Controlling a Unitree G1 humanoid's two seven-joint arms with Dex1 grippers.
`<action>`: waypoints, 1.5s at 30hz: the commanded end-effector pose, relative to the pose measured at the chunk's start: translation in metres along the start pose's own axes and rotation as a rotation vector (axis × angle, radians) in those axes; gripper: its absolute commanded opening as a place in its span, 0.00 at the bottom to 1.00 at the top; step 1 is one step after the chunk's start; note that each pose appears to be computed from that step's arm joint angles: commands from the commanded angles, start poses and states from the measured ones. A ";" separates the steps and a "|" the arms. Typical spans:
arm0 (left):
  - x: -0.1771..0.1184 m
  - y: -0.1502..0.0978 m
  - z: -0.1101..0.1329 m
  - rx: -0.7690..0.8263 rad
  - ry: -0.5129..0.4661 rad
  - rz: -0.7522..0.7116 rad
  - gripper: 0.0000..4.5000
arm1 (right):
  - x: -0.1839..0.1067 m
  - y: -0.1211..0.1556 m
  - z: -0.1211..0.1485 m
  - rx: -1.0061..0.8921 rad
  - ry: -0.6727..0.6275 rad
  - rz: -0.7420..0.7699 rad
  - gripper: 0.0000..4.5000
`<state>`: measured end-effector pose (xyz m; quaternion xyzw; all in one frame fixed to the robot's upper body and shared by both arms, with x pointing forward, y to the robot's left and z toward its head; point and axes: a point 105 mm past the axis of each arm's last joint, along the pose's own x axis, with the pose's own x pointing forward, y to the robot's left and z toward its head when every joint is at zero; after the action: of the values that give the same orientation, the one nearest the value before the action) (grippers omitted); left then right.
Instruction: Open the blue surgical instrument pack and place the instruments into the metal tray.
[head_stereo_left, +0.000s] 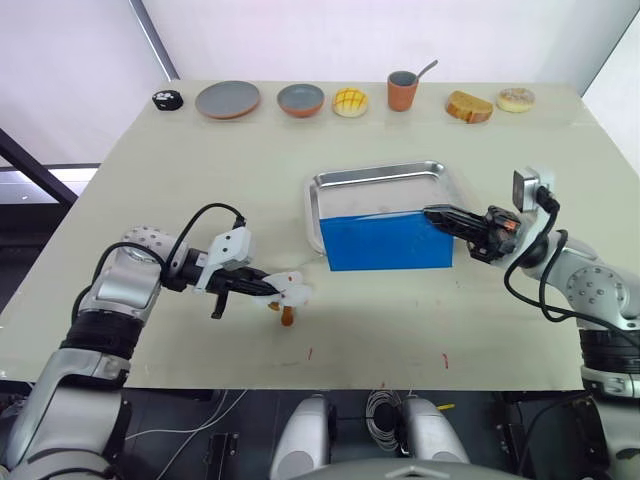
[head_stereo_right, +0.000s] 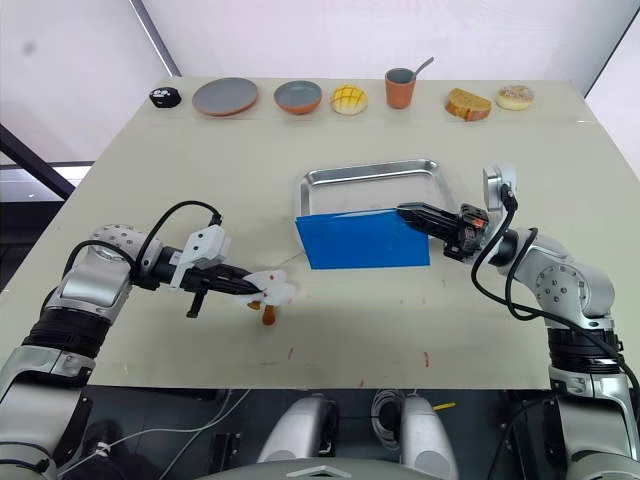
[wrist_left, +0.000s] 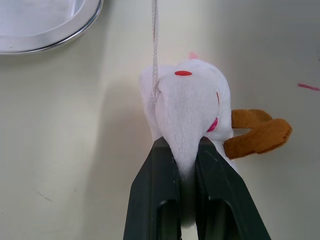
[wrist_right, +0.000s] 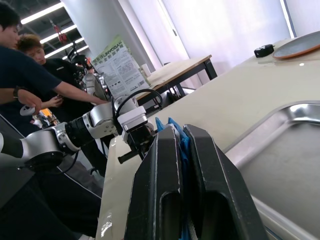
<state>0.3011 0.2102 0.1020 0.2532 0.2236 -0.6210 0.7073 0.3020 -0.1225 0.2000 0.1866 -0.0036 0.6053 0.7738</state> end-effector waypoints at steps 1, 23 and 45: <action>0.012 -0.012 -0.031 -0.098 0.078 -0.045 0.01 | -0.007 0.010 0.028 -0.113 -0.050 0.019 0.00; 0.011 -0.011 -0.039 -0.098 0.078 -0.030 0.01 | -0.036 -0.003 -0.035 -0.300 0.380 -0.020 0.00; 0.013 -0.013 -0.039 -0.093 0.072 -0.015 0.00 | -0.056 -0.016 -0.070 -0.369 0.652 -0.005 0.13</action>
<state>0.3001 0.2141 0.0924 0.2466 0.2128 -0.6171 0.7163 0.2870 -0.1481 0.1272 -0.1615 0.1001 0.6313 0.7519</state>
